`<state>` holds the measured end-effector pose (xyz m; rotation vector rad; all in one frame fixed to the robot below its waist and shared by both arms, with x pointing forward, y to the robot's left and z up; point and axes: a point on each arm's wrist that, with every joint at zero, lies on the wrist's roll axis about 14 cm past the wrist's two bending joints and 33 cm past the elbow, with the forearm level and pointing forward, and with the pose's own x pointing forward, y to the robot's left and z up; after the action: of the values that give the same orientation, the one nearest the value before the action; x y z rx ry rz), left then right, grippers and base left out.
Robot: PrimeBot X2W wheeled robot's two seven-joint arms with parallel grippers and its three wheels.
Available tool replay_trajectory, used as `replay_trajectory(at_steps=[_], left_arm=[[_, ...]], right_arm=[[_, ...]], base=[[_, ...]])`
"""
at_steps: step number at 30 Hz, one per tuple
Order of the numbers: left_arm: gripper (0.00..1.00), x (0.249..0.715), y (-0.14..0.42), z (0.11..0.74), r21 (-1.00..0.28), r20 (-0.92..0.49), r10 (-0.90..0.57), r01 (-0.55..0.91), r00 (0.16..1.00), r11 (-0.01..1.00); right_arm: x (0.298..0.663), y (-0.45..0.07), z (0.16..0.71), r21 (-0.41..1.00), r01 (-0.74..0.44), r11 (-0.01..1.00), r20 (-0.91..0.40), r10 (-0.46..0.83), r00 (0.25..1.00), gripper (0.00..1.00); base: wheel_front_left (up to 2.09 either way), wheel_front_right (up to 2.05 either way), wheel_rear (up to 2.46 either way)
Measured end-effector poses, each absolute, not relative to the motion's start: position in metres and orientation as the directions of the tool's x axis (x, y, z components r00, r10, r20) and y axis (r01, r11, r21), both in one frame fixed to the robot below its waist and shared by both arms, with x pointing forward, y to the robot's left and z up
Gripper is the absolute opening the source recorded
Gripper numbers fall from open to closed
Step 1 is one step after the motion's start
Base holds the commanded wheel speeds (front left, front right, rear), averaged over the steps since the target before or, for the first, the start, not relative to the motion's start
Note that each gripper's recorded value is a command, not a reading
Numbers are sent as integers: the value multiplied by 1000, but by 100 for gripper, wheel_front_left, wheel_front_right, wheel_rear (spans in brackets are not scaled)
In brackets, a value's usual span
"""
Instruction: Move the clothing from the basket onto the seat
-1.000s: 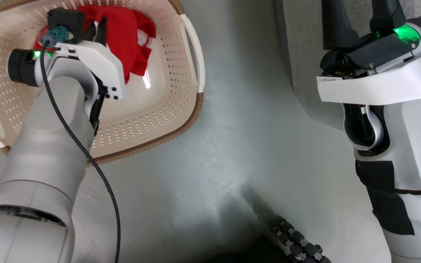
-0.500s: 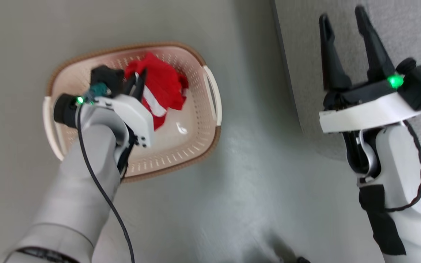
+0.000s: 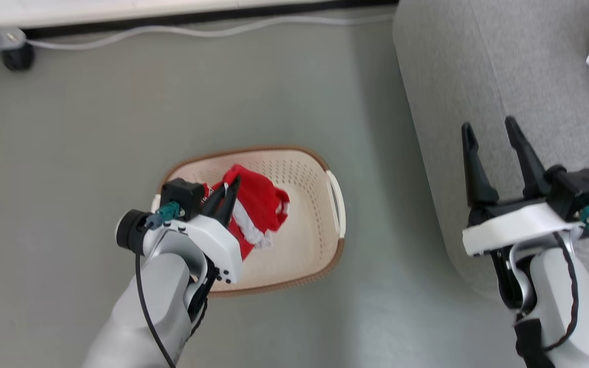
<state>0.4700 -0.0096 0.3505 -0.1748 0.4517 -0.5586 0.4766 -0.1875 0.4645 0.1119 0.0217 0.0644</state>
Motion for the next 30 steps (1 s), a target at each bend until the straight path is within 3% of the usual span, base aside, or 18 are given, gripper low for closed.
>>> replay_trajectory(at_steps=[14, 30], left_arm=[[0, 455, 25, 466, -182, -112, -476, 452, 872, 873], [0, 450, 50, 549, -73, 107, -454, 462, 885, 884]], right_arm=[[429, -178, 492, 121, -76, 990, 24, 74, 997, 100], [411, -170, 497, 125, -92, 988, 33, 89, 996, 100]], base=[[0, 0, 0], [0, 0, 0]])
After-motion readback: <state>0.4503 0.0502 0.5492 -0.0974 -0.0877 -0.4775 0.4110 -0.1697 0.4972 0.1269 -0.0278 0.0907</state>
